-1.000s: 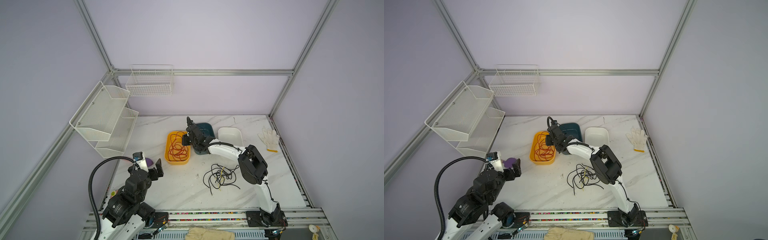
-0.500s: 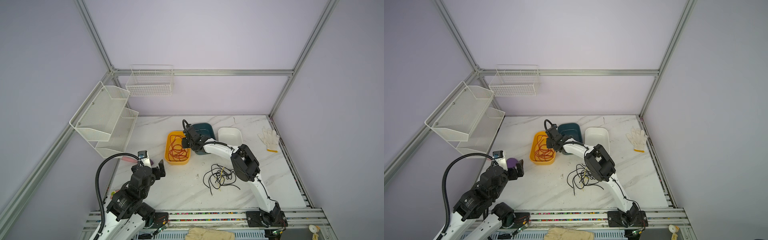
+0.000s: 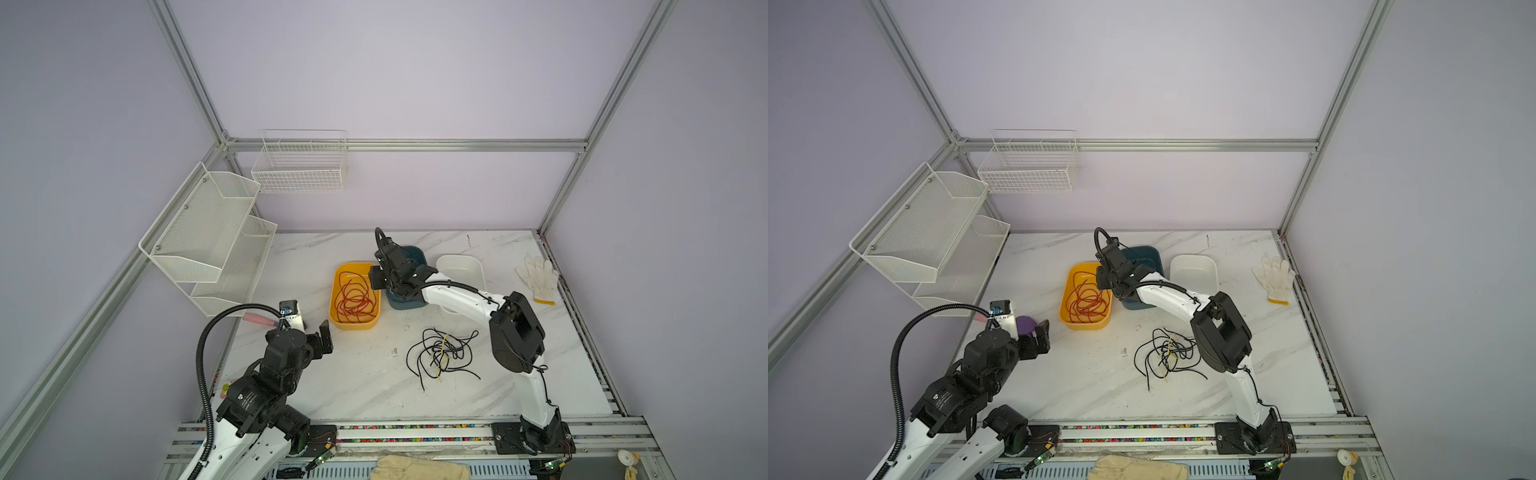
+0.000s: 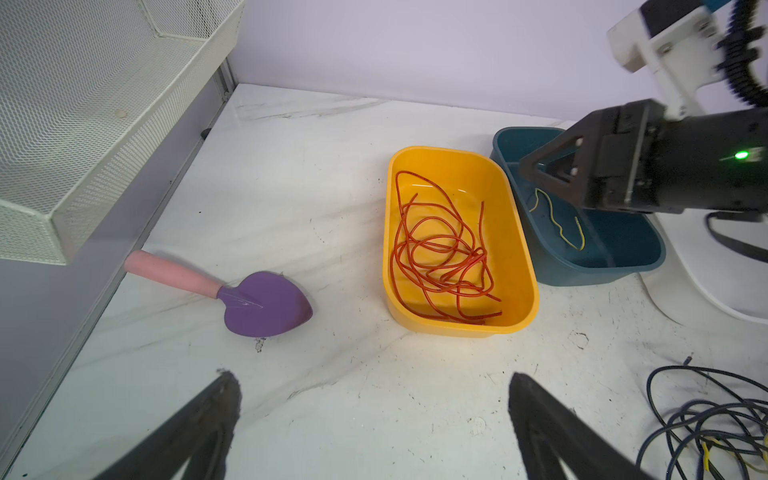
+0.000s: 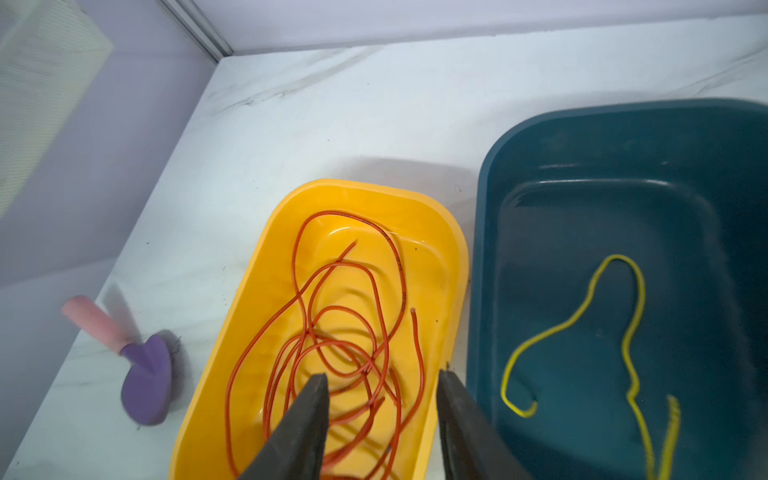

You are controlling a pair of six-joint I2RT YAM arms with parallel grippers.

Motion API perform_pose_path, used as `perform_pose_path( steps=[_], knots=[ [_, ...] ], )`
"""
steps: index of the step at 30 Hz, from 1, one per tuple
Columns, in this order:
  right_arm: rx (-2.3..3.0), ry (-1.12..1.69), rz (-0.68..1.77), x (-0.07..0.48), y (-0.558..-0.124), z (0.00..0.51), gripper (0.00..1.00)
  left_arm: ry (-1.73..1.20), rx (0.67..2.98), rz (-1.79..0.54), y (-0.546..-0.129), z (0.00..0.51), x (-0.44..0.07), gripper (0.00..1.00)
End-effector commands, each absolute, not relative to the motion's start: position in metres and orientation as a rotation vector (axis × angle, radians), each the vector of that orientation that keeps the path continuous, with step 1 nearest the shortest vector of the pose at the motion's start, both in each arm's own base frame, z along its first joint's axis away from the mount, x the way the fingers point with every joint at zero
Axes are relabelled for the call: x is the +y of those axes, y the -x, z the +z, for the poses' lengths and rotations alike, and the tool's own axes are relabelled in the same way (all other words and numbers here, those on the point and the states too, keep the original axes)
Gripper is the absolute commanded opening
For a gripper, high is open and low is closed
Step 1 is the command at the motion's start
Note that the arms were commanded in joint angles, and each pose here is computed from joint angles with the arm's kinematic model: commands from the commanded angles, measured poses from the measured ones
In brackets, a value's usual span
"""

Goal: Untangle the cables

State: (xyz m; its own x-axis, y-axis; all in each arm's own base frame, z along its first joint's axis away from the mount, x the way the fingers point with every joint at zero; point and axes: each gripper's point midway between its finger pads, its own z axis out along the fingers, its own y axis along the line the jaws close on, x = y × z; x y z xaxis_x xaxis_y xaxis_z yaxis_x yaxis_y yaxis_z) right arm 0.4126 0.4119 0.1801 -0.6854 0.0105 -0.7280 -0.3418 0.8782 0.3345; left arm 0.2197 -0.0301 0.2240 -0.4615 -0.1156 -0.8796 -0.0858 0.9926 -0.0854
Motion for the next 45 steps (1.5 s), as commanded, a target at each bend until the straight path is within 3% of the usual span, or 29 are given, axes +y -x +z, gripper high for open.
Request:
perform_pose_path(
  steps=[1,8,12,15,29,37,45],
  knots=[
    [2.154,0.193,0.586,0.382,-0.401,0.229,0.51,0.143,2.016,-0.069,-0.222,0.243,-0.033,1.0],
    [2.106,0.144,0.578,0.319,-0.354,0.259,0.75,0.123,2.056,-0.074,-0.225,0.235,-0.038,1.0],
    [2.127,0.133,0.556,0.286,-0.325,0.257,0.82,0.109,2.073,-0.089,-0.226,0.232,-0.043,1.0],
    [2.137,0.111,0.562,0.262,-0.303,0.254,0.97,0.096,2.085,-0.103,-0.227,0.231,-0.046,1.0],
    [2.242,-0.037,0.582,0.184,-0.23,0.206,0.98,0.022,2.159,-0.155,-0.23,0.218,-0.064,1.0],
    [2.31,-0.087,0.576,0.179,-0.223,0.169,0.95,0.004,2.176,-0.17,-0.23,0.217,-0.068,1.0],
    [2.325,-0.089,0.593,0.187,-0.226,0.149,0.85,0.0,2.173,-0.178,-0.23,0.217,-0.069,1.0]
  ],
)
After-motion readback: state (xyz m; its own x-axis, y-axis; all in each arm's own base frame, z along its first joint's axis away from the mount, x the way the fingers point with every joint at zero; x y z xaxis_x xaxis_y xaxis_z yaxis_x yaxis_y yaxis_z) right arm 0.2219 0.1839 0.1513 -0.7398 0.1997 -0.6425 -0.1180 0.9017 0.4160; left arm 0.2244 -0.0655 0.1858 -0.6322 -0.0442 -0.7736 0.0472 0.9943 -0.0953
